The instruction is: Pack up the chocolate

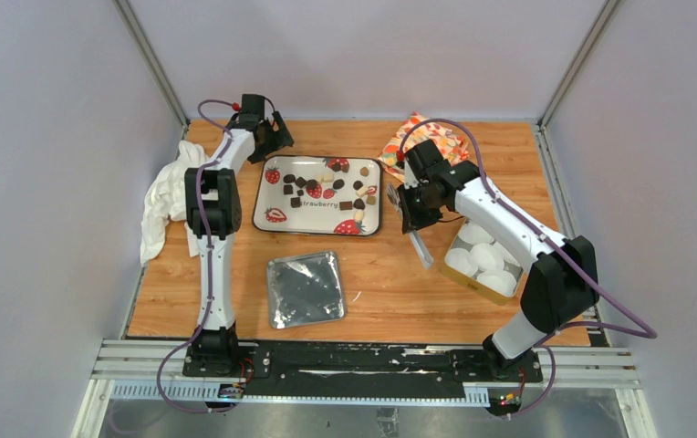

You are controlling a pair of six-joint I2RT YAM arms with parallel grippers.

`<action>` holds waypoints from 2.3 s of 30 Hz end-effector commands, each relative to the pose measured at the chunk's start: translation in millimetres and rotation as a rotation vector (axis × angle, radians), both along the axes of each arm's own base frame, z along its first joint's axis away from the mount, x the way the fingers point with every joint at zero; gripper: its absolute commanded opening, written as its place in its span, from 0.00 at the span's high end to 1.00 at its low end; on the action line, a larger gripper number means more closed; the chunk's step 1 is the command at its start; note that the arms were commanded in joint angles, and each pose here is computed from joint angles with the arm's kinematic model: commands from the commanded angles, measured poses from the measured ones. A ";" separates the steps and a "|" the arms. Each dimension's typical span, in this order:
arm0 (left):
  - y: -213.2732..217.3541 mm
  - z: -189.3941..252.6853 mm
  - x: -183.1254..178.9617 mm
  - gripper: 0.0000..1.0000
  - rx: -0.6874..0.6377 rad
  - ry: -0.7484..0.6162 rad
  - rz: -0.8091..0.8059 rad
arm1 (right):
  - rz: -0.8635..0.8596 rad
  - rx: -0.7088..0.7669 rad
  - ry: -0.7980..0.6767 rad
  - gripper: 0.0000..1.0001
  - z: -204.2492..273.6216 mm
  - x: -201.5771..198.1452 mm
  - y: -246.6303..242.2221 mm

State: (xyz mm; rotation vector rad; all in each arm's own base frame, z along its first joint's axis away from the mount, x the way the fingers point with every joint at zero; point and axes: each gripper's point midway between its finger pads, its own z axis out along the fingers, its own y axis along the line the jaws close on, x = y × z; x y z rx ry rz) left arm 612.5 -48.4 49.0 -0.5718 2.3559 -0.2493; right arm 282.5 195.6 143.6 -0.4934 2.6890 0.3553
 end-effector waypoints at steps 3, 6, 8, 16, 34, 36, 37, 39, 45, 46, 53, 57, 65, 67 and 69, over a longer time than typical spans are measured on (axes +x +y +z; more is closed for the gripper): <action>-11.6 -27.8 -24.7 0.00 -0.023 0.061 -0.074 | -0.005 0.010 -0.007 1.00 10.6 -8.8 -4.0; -13.9 -29.5 -35.7 0.00 -0.016 0.072 -0.090 | -0.007 0.002 -0.010 1.00 10.6 -9.5 -6.4; -17.3 -29.9 -42.3 0.00 -0.018 0.080 -0.105 | -0.005 0.000 -0.008 1.00 10.1 -10.1 -6.5; -55.6 -19.1 -60.2 0.00 -0.057 0.078 -0.254 | 0.036 0.011 0.003 0.99 8.2 -10.8 -0.8; -69.3 -0.6 -94.8 0.00 -0.007 0.114 -0.267 | 0.041 -0.138 0.182 0.79 -31.8 -45.1 -19.5; -64.0 11.8 -92.8 0.00 0.013 0.108 -0.260 | 0.038 -0.148 0.193 0.75 -34.5 -48.8 -20.2; -61.8 19.6 -91.4 0.00 0.023 0.097 -0.256 | 0.037 -0.152 0.195 0.74 -35.4 -50.2 -20.5; -57.7 37.3 -89.1 0.00 0.041 0.065 -0.247 | 0.034 -0.153 0.196 0.73 -37.2 -51.2 -19.8; -45.6 86.6 -93.3 0.00 0.082 -0.014 -0.230 | 0.017 -0.163 0.192 0.71 -44.2 -50.0 -20.7; -43.4 91.3 -97.3 0.00 0.092 -0.017 -0.231 | 0.013 -0.168 0.190 0.71 -45.5 -48.7 -21.1; -36.2 104.9 -132.1 0.00 0.104 -0.007 -0.229 | 0.015 -0.155 0.195 0.67 -53.1 -40.7 -11.7; -33.2 106.0 -148.1 0.00 0.115 0.008 -0.242 | 0.035 -0.155 0.193 0.66 -54.4 -36.8 -4.7; -24.5 107.6 -165.0 0.00 0.159 0.030 -0.252 | 0.051 -0.184 0.198 0.63 -63.6 -28.9 3.5; -24.6 107.9 -164.9 0.00 0.161 0.029 -0.255 | 0.046 -0.195 0.194 0.62 -64.8 -26.7 4.4; -24.5 109.1 -164.5 0.00 0.162 0.028 -0.257 | 0.038 -0.210 0.186 0.60 -65.0 -25.1 4.7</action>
